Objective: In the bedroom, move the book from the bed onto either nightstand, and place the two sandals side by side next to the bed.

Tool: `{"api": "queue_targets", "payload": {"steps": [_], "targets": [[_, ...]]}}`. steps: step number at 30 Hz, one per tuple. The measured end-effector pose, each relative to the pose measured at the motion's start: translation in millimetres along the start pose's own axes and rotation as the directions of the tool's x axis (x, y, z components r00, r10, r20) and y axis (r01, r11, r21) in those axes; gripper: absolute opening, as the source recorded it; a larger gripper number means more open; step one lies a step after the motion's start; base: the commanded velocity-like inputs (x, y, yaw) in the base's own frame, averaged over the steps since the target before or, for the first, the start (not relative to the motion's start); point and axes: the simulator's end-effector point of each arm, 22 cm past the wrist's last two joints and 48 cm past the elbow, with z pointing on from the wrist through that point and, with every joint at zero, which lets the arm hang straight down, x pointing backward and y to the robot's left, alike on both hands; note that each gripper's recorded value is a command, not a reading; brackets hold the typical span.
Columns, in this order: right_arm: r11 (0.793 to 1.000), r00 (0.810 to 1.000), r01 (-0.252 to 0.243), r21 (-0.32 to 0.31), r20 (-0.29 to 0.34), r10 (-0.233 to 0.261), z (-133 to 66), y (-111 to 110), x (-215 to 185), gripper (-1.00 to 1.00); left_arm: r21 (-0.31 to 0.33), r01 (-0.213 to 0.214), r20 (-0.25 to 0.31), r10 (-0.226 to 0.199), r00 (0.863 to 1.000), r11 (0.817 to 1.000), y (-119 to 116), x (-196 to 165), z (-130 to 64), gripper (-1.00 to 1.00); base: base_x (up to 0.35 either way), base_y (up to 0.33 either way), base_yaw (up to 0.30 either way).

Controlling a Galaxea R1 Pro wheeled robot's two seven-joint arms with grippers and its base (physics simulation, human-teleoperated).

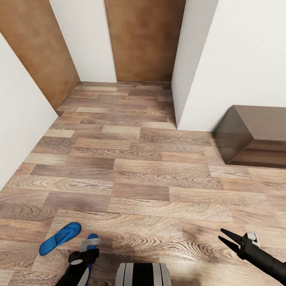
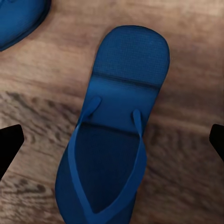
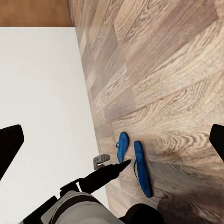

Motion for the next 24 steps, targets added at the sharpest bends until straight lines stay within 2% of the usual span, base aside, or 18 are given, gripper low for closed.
{"api": "queue_targets", "payload": {"steps": [4, 14, 24], "targets": [[1.000, 1.000, 0.000, 0.000, 0.000, 0.000, 0.0, 0, 0, 1.00, 0.000, 0.000, -0.002, 0.000, 1.000, 1.000, 0, 1, 0.0, 1.00, 0.000, 0.000, 0.000], [0.999, 0.999, -0.030, 0.026, -0.011, 0.030, 1.2, -17, 6, 1.00, -0.002, -0.010, -0.042, 0.010, 0.999, 1.000, -1, 20, 9.0, 1.00, 0.000, 0.000, 0.000], [0.999, 0.999, -0.030, 0.025, -0.011, 0.030, 1.2, -17, 6, 1.00, -0.002, -0.010, -0.041, 0.010, 0.999, 1.000, -1, 20, 9.0, 1.00, 0.000, 0.000, 0.000]]}}
